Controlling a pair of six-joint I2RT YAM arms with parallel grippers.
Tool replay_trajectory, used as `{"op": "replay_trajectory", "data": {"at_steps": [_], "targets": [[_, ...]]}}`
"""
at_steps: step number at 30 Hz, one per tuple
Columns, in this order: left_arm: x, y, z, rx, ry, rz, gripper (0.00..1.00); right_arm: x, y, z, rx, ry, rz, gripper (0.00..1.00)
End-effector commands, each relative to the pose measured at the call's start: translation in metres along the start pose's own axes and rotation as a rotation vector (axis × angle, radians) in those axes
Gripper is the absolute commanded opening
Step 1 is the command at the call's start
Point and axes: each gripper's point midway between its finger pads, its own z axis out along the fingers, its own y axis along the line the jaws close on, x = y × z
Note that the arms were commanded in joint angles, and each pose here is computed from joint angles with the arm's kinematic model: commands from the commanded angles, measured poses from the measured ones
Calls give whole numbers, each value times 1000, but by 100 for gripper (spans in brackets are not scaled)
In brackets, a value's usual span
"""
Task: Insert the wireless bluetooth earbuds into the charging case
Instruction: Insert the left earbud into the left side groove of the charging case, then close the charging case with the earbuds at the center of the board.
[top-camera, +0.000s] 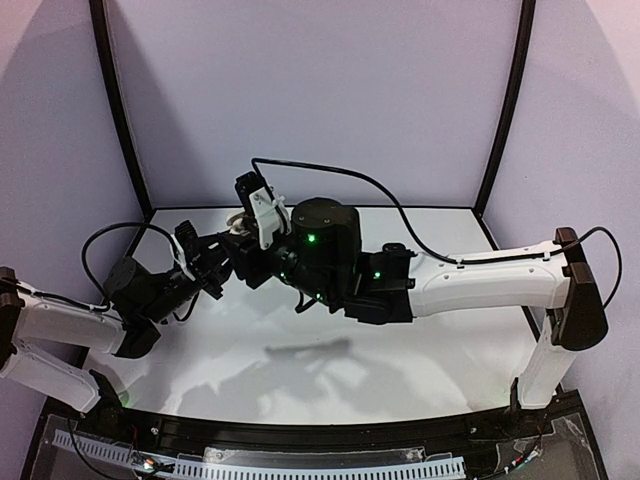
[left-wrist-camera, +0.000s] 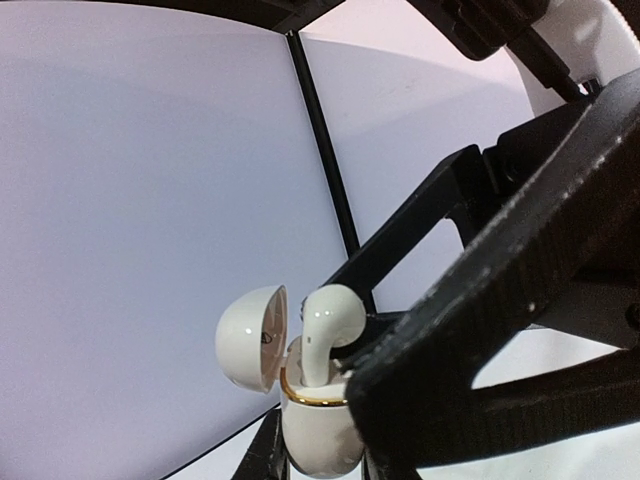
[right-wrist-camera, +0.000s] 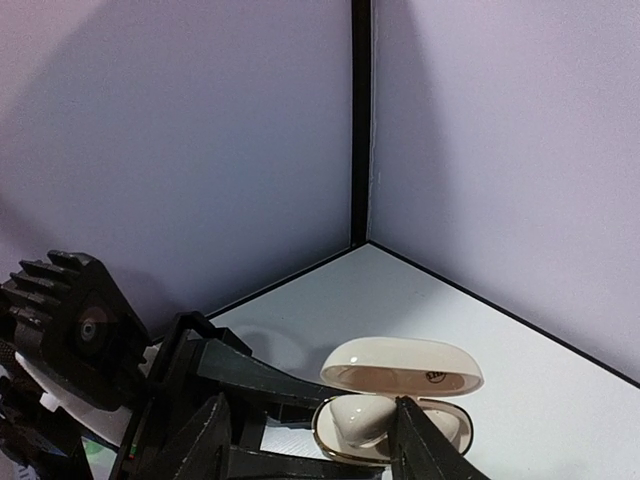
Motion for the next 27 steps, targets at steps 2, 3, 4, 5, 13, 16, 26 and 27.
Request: {"op": "replay_trajectory", "data": {"at_steps": [2,3,4,5,13,16,26,27], "targets": [[-137,20,-41,-116,-560,109,1,-31,-8,-11,28,-49,-24,55],[-137,20,-41,-115,-560,108,1,-32,-8,-11,28,-50,-28,55],[-137,20,-41,-114,-561,108,1,-33,-8,-11,30,-52,-34,56],[-137,20,-41,-115,-561,108,1,-33,-9,-11,32,-53,-35,57],[-137,20,-41,-117,-559,110,1,-42,-11,-15,39,-75,-64,60],[-134,19,-39,-108,-546,106,1,-67,-2,-23,-21,-126,-84,60],[-88,-11,-21,88,-344,152,1,-108,-30,-51,-33,-14,72,59],[-84,-15,-22,103,-335,190,1,-106,-44,-47,4,10,124,58]]}}
